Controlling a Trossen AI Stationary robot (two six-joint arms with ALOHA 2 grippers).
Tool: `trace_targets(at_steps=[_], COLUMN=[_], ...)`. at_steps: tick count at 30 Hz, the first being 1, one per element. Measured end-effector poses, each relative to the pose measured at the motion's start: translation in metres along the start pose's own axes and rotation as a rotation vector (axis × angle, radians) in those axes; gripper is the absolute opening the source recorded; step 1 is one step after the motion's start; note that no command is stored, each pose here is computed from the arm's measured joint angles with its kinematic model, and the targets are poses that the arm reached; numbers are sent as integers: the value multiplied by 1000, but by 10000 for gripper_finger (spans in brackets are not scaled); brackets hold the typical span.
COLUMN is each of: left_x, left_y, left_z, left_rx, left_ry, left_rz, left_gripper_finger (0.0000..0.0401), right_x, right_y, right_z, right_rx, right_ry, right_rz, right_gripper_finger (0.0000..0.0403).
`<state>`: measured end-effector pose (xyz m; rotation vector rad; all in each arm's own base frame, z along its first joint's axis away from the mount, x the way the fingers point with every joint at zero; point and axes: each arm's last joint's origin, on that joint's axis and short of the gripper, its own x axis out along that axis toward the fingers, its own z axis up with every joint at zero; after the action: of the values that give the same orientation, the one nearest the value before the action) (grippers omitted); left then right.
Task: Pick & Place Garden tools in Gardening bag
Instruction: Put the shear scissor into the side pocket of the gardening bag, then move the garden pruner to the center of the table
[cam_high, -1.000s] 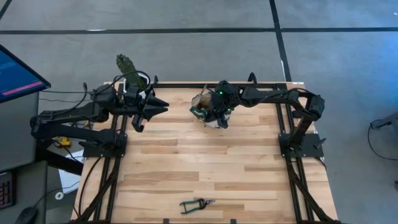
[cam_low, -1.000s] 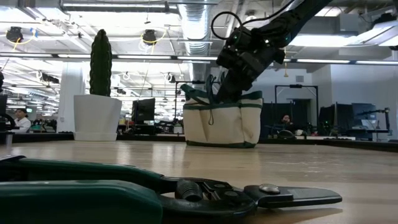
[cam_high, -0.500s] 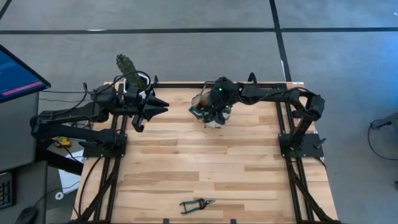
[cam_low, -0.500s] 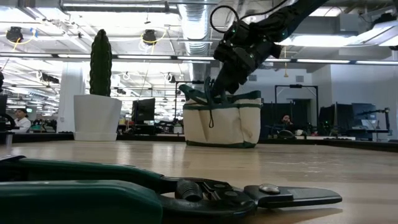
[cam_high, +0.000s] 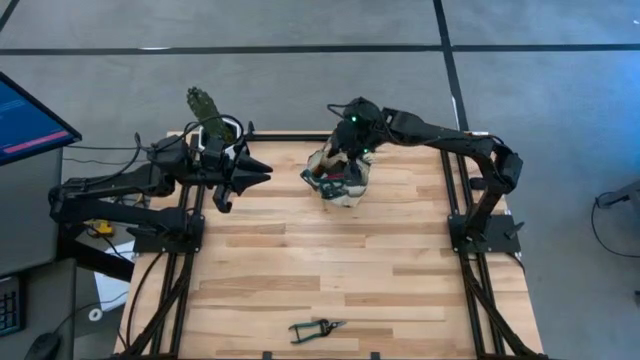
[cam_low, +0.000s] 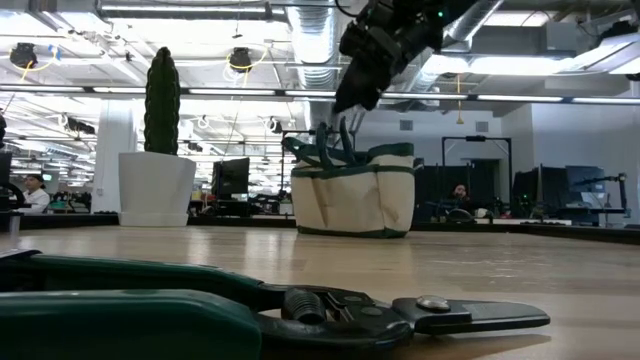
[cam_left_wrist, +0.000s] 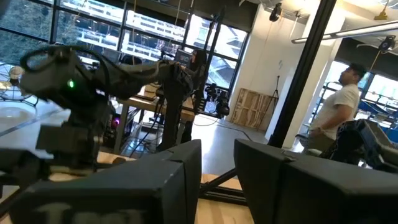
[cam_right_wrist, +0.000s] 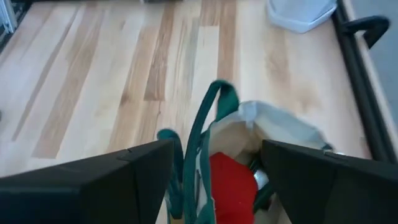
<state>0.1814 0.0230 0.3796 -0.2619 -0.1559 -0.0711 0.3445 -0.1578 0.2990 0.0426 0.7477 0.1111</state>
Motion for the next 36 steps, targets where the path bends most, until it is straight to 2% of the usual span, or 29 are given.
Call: trace_targets(at_steps=[11, 17, 21, 26, 31, 33, 36], left_x=[0, 0, 0, 0, 0, 0, 0], left_y=[0, 0, 0, 0, 0, 0, 0], left_z=[0, 0, 0, 0, 0, 0, 0], left_rx=[-1, 0, 0, 0, 0, 0, 0], left_ry=[3, 2, 2, 2, 2, 2, 2], left_rz=[2, 6, 5, 5, 5, 5, 5], left_gripper_finger=[85, 85, 85, 85, 85, 85, 85], right_x=[-47, -67, -68, -78, -111, -131, -159], right_y=[-6, 4, 16, 41, 67, 75, 87], right_z=[22, 27, 27, 27, 34, 36, 35], right_rx=[64, 168, 178, 87, -27, -49, -69], right_ry=[60, 139, 194, 250, 177, 118, -19], right_rz=[-12, 16, 50, 94, 58, 37, -12], right_gripper_finger=[234, 228, 191, 106, 17, 7, 20])
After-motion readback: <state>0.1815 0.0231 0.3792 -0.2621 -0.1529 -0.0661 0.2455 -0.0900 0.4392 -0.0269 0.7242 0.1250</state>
